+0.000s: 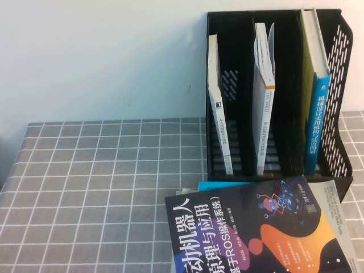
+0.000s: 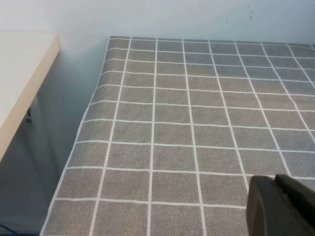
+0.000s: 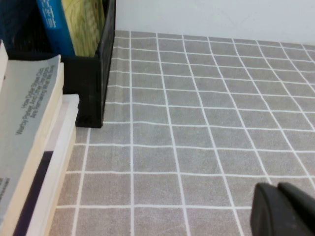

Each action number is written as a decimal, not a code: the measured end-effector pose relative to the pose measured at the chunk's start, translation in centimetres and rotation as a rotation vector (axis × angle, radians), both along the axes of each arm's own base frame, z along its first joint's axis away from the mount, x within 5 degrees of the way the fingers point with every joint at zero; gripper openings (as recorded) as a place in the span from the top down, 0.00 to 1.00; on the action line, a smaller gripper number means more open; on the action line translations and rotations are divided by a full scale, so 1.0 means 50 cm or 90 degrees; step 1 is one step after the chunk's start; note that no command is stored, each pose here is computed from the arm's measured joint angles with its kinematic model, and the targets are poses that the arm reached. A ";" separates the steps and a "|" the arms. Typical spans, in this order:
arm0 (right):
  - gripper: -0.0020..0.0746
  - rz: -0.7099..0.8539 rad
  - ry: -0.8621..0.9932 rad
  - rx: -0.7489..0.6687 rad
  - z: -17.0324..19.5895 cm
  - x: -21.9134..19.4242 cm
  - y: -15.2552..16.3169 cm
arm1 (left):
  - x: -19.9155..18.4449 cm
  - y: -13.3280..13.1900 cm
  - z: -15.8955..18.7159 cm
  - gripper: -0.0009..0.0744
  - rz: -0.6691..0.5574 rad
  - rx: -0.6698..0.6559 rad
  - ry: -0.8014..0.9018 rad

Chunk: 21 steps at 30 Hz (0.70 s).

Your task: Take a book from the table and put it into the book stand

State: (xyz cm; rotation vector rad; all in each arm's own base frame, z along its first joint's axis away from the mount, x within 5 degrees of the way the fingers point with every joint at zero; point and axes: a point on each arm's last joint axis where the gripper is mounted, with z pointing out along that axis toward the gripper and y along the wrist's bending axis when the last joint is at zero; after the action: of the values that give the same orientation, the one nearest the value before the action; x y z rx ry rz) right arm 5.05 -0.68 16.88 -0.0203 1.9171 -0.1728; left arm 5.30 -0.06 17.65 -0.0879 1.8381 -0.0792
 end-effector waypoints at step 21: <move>0.98 -0.001 -0.058 0.010 0.011 0.006 0.001 | 0.001 0.000 0.003 0.99 0.000 0.000 -0.013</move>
State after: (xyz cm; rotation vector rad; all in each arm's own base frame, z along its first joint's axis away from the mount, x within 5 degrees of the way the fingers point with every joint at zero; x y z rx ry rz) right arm 5.33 -0.65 17.46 -0.0011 1.8270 -0.1572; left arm 5.34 -0.06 17.83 -0.0870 1.8182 -0.0798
